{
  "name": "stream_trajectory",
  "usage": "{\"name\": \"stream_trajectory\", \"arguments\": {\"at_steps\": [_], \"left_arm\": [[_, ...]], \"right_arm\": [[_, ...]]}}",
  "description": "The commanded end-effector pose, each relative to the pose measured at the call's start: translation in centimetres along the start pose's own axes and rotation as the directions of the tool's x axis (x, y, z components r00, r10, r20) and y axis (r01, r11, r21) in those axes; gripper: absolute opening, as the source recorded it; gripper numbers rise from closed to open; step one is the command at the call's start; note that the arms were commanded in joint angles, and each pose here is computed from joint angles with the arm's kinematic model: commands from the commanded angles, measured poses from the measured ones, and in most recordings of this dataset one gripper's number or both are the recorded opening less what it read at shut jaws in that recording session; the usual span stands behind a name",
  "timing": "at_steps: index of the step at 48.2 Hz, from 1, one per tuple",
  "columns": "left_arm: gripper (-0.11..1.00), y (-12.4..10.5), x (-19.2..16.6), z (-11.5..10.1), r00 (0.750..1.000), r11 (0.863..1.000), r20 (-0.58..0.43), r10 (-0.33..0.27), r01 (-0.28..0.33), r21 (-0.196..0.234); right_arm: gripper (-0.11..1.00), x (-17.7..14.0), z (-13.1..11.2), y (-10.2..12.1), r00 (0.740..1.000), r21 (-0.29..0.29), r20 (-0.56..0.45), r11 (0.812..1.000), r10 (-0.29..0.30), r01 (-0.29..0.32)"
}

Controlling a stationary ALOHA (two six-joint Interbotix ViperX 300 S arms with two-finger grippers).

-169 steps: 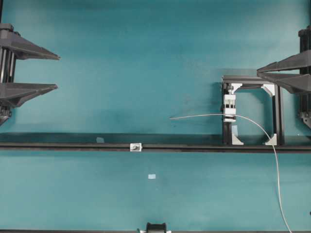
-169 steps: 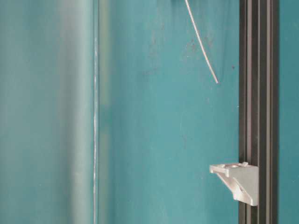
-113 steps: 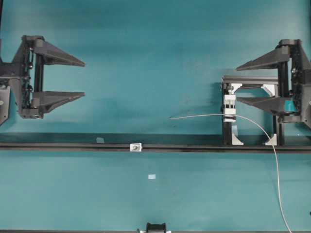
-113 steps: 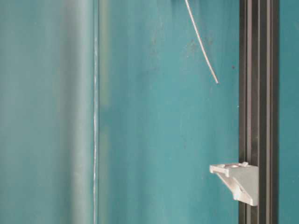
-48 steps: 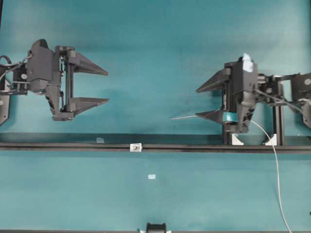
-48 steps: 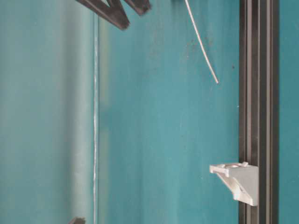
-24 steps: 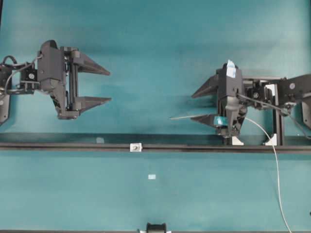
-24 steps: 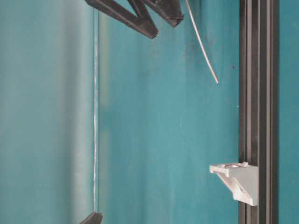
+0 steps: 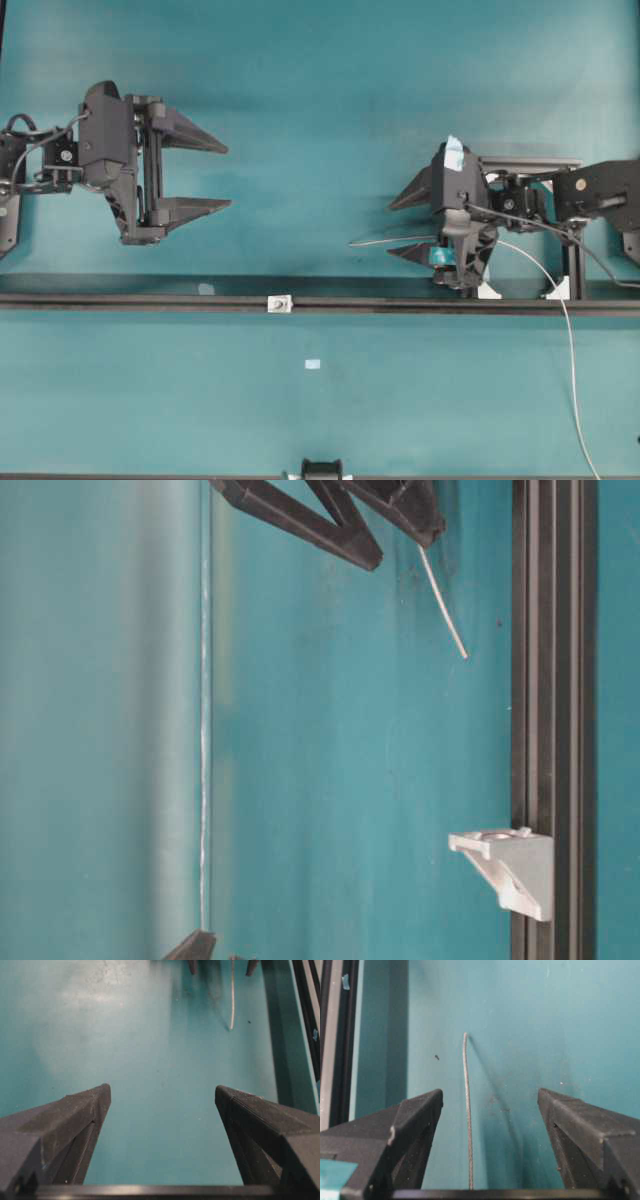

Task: Insert the wire into the hole on the left side and pull it with the left arm.
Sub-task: 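Close the right gripper on the white wire near its tip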

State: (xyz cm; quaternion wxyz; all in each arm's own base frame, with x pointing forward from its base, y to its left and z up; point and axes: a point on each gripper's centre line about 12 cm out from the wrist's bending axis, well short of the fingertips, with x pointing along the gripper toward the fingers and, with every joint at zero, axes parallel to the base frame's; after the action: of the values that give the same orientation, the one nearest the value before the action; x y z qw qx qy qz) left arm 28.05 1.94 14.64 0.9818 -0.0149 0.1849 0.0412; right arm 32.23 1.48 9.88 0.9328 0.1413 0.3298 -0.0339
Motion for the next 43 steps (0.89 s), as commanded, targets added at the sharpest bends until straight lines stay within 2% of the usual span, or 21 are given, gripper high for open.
{"name": "stream_trajectory", "arguments": {"at_steps": [1, 14, 19, 24, 31, 34, 37, 43], "left_arm": [[0.72, 0.12, 0.12, 0.78, 1.0, 1.0, 0.028, 0.005, -0.005, -0.005], [0.72, 0.11, 0.12, 0.77, 1.0, 1.0, 0.026, 0.004, -0.004, -0.004], [0.72, 0.12, 0.12, 0.78, 1.0, 1.0, 0.028, 0.005, -0.005, -0.005], [0.72, 0.12, 0.1, 0.71, 1.0, 1.0, 0.025, 0.005, -0.005, -0.005], [0.72, 0.12, 0.1, 0.71, 1.0, 1.0, 0.025, 0.005, -0.005, -0.005], [0.72, 0.13, 0.08, 0.65, 1.0, 1.0, 0.023, 0.005, -0.005, -0.005], [0.72, 0.13, 0.08, 0.65, 1.0, 1.0, 0.023, 0.005, -0.005, -0.005], [0.72, 0.13, 0.08, 0.63, 1.0, 1.0, 0.022, 0.005, -0.005, -0.005]], "right_arm": [[0.86, 0.12, 0.86, 0.4, 1.0, -0.003, 0.025, 1.0, 0.011, -0.011], [0.85, 0.21, 0.8, 0.37, 1.0, 0.0, 0.026, 1.0, 0.011, -0.011], [0.8, 0.31, 0.58, 0.29, 1.0, 0.0, 0.018, 1.0, 0.008, -0.008], [0.61, 0.41, 0.52, 0.27, 1.0, 0.001, 0.015, 1.0, 0.007, -0.007], [0.23, 0.41, 0.52, 0.27, 1.0, 0.0, 0.015, 1.0, 0.007, -0.007], [0.1, 0.4, 0.41, 0.24, 1.0, -0.002, 0.009, 1.0, 0.006, -0.006], [0.03, 0.38, 0.33, 0.22, 1.0, -0.003, 0.006, 1.0, 0.005, -0.005], [0.03, 0.37, 0.5, 0.28, 1.0, -0.003, 0.015, 1.0, 0.008, -0.008]]}}
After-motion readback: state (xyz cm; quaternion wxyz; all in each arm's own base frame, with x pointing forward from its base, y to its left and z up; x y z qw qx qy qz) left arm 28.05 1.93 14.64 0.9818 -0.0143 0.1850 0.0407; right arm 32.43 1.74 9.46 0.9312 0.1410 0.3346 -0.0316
